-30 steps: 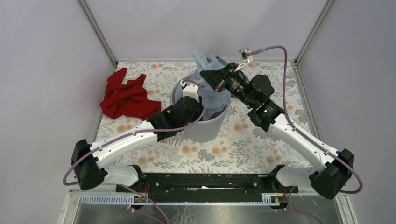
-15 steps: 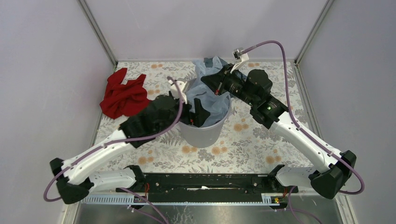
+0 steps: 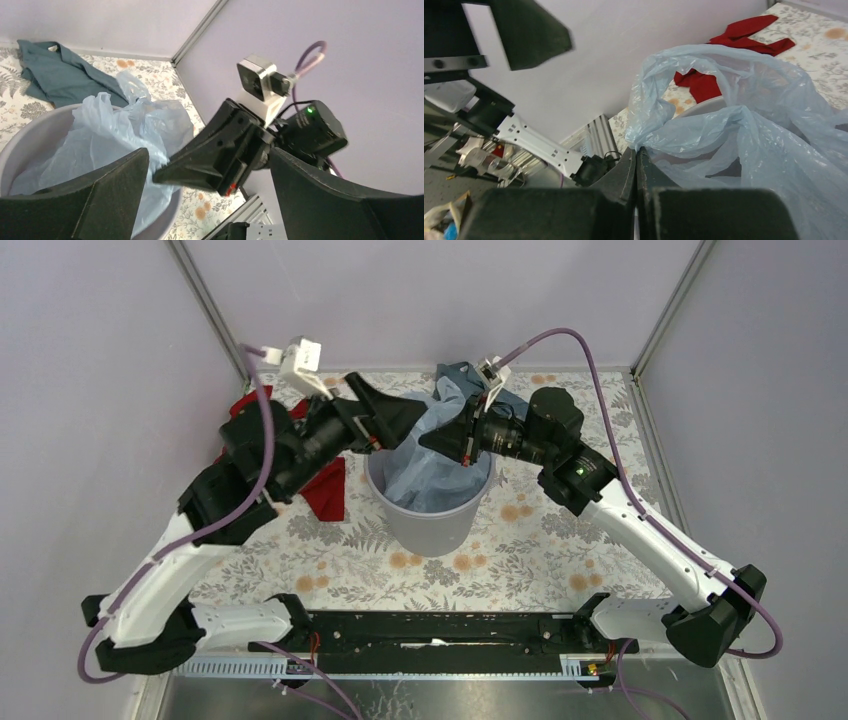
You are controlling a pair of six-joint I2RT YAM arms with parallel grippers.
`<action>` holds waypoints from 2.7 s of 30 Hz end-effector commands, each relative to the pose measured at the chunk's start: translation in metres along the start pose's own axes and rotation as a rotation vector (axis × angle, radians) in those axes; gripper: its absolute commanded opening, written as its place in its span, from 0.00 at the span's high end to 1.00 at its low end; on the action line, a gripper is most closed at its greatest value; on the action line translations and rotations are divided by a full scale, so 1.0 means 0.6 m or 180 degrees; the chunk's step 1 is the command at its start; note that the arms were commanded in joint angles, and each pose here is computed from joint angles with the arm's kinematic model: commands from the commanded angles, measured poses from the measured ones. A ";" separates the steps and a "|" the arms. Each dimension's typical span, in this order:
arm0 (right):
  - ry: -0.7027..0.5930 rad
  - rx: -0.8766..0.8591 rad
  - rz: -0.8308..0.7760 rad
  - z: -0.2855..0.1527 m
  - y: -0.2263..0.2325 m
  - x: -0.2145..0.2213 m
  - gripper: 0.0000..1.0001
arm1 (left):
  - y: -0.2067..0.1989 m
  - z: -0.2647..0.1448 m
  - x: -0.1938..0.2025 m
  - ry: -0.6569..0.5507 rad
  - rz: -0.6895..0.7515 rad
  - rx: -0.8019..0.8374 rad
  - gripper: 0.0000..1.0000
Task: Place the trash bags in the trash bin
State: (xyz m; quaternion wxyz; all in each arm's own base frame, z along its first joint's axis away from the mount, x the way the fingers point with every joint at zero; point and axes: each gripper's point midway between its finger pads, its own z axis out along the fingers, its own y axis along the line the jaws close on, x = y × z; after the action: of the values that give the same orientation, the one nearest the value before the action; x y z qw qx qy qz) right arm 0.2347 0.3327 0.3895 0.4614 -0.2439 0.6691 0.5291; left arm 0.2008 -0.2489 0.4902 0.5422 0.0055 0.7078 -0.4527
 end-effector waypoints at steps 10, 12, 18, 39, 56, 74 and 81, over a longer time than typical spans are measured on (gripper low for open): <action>0.0071 -0.0396 -0.0170 -0.025 0.042 0.016 0.96 | 0.106 0.037 0.063 0.0071 0.0065 -0.0772 0.16; 0.0090 -0.0407 -0.0158 -0.023 0.040 0.020 0.96 | 0.116 0.038 0.070 0.0106 0.0092 -0.0848 0.10; 0.0092 -0.0407 -0.0202 -0.027 0.039 0.025 0.96 | 0.157 0.054 0.085 0.0118 0.0131 -0.1273 0.11; 0.0111 -0.0423 -0.0220 -0.036 0.042 0.032 0.89 | 0.157 0.046 0.101 0.0248 0.0023 -0.1215 0.37; 0.0073 0.0816 0.0227 -0.081 -0.034 0.026 0.17 | 0.156 0.003 0.055 -0.0151 0.0377 -0.0877 0.99; -0.0596 0.0490 0.1191 0.006 0.021 0.004 0.41 | 0.090 0.010 0.105 0.0048 0.0713 0.0189 1.00; -0.0773 0.0424 0.1149 0.036 -0.003 0.018 0.52 | 0.093 0.002 0.106 0.0041 0.0686 0.0190 1.00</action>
State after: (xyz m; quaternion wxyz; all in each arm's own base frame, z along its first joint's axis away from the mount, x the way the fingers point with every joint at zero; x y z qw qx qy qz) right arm 0.2259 0.3446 0.3655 0.4157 -0.0356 0.7164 0.5592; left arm 0.2084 -0.2465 0.3865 0.5666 0.1005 0.7214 -0.3853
